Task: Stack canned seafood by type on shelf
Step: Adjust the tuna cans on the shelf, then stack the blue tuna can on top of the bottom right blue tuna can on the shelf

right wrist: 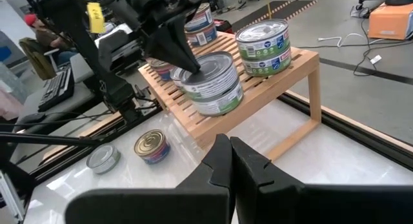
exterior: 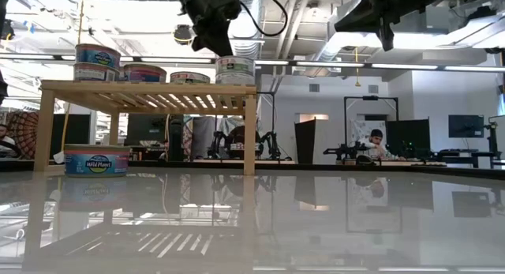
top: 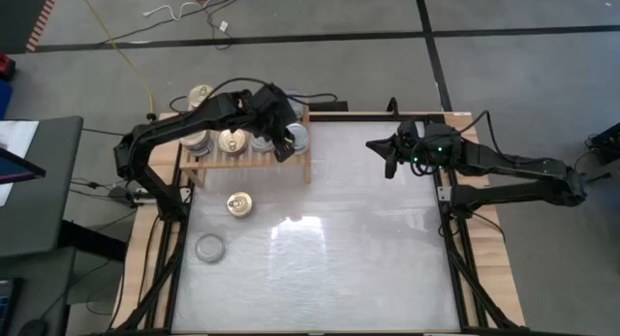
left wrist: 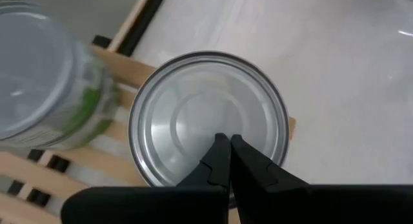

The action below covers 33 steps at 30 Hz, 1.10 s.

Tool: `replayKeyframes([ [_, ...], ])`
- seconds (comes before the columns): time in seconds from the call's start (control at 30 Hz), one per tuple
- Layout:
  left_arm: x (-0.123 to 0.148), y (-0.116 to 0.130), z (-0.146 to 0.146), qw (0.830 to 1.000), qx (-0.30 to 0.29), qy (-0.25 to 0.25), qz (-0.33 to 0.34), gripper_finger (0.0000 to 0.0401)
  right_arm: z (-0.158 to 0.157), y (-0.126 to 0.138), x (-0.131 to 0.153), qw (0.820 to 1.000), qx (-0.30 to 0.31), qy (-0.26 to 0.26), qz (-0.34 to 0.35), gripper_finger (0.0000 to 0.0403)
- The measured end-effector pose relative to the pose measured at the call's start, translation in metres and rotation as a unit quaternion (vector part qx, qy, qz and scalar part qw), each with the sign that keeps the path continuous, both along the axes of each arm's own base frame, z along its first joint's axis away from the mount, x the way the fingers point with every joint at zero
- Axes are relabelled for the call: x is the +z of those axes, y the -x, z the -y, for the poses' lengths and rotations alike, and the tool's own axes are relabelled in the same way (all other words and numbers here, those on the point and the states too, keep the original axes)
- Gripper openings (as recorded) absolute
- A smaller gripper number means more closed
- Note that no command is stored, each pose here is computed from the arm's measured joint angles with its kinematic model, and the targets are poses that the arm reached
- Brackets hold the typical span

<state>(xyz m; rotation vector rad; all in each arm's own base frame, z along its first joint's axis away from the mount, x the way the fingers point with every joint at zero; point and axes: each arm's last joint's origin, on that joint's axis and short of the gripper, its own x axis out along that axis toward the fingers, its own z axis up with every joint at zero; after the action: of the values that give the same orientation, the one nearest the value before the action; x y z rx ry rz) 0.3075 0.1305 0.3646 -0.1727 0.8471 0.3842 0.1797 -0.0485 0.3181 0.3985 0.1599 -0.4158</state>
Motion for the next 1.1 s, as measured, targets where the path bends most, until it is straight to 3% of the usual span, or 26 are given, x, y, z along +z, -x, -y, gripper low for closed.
replayKeyframes([
  [0.4,0.002,0.002,-0.004,1.0,0.018,0.002,0.001,0.0,0.0,0.0,-0.002,1.0,0.001,-0.003,-0.009,0.0024],
  [0.73,0.039,0.017,0.006,0.999,0.036,0.014,0.024,0.0,0.0,0.001,-0.002,1.0,0.002,-0.004,-0.012,0.0024],
  [0.9,0.06,0.032,0.027,0.996,0.047,0.034,0.067,0.0,0.0,0.0,-0.004,1.0,0.003,-0.005,-0.018,0.0024],
  [1.1,0.068,0.044,0.073,0.995,-0.025,0.024,0.091,0.0,0.002,-0.008,-0.011,0.999,0.002,-0.012,-0.039,0.0025],
])
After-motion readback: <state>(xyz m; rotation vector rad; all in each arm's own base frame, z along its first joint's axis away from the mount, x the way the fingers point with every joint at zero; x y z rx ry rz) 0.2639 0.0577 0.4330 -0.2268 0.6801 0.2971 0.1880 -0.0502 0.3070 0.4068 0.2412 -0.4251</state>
